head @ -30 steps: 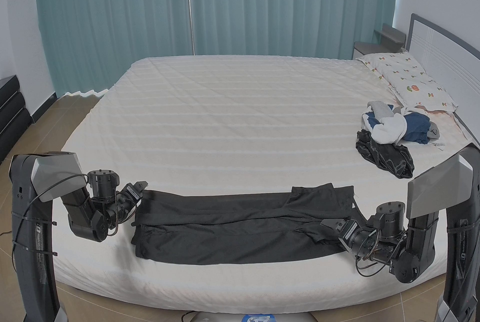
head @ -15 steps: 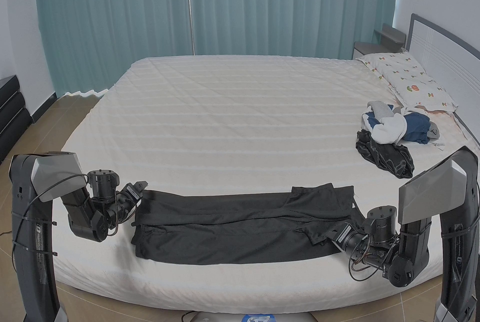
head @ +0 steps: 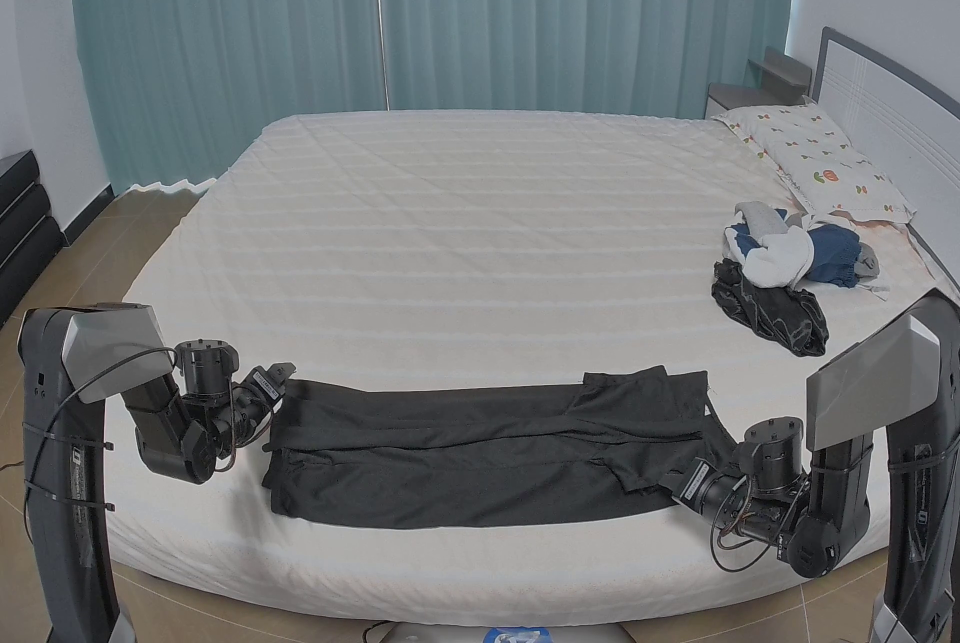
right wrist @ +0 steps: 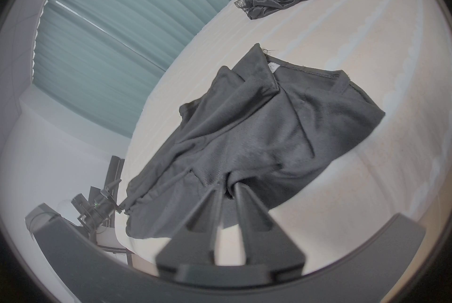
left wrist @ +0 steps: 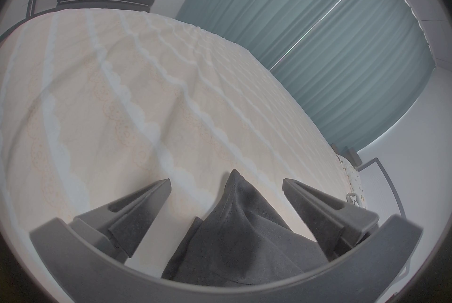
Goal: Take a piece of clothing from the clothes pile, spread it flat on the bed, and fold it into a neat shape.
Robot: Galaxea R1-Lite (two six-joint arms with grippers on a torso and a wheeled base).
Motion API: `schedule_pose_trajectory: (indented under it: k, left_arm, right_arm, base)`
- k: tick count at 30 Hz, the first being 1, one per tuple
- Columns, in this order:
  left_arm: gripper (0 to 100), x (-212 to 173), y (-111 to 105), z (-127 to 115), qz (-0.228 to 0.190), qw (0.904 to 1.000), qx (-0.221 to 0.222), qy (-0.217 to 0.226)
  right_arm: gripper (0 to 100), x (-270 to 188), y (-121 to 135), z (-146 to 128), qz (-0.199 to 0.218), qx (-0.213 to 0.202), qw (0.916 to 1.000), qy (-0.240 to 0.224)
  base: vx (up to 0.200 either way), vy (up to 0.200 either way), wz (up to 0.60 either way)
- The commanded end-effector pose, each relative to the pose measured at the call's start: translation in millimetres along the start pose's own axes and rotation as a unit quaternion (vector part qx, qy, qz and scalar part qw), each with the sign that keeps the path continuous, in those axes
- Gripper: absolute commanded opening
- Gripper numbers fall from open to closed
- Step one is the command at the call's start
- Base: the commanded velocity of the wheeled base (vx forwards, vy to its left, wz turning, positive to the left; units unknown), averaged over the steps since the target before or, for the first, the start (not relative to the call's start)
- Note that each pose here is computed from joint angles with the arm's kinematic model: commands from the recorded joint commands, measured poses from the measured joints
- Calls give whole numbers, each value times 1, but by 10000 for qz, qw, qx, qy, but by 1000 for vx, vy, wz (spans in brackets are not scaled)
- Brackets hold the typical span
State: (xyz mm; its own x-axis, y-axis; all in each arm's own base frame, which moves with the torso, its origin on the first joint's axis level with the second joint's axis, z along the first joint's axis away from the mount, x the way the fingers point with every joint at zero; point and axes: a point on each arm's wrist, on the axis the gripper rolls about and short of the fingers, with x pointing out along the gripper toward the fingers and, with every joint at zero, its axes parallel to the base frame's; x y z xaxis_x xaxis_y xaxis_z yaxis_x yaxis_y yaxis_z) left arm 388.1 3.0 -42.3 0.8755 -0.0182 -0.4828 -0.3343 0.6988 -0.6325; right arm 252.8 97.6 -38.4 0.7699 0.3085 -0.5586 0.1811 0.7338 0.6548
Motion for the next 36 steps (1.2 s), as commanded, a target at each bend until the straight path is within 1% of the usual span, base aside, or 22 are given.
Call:
schedule_pose_trajectory:
  k: [1,4,6,8,9,10,13,16,20,25,29,31,33,36]
  left_arm:
    - [100,-3,1,0,34,10000,-11,14]
    - [100,-8,5,5,97,9999,-41,-19]
    - [100,-24,3,15,33,10000,-84,-23]
    - [100,-28,2,16,-7,10000,-91,5]
    - [100,-41,-1,19,-203,9995,-47,228]
    - [100,-46,-1,19,-266,9991,-15,318]
    - [100,-65,3,13,-484,9952,346,772]
    - [100,-80,12,2,-653,9868,834,1227]
    - [100,-92,12,-2,-711,9807,1197,1374]
    - [100,-100,10,-7,-565,9777,1190,1638]
    - [100,-119,23,-21,-327,9747,1094,1922]
    - [100,-125,28,-26,-276,9740,1026,2003]
    - [100,-129,31,-30,-252,9737,1021,2022]
    - [100,-129,31,-32,-287,9735,1045,2016]
  right_arm:
    - [100,-6,-3,-2,-60,-64,9999,68]
    - [100,-10,1,0,9,-85,10000,31]
    - [100,-16,5,6,110,-61,9999,-90]
    - [100,-17,7,8,138,-54,9998,-128]
    - [100,-21,7,17,166,10,9994,-302]
    - [100,-22,6,20,160,33,9993,-347]
    - [100,-21,-2,34,64,164,9981,-590]
    - [100,-21,-11,47,18,233,9968,-771]
    - [100,-23,-22,63,31,400,9952,-888]
    - [100,-19,-35,75,72,551,9944,-894]
    - [100,-11,-45,79,31,666,9936,-907]
    - [100,-8,-50,82,-2,713,9930,-943]
    - [100,-5,-56,84,-56,768,9924,-959]
    - [100,-1,-59,81,-81,787,9929,-890]
  base:
    - [0,0,0]
    - [0,0,0]
    - [0,0,0]
    - [0,0,0]
    - [0,0,0]
    - [0,0,0]
    - [0,0,0]
    - [0,0,0]
    - [0,0,0]
    - [0,0,0]
    - [0,0,0]
    - [0,0,0]
    - [0,0,0]
    - [-200,0,0]
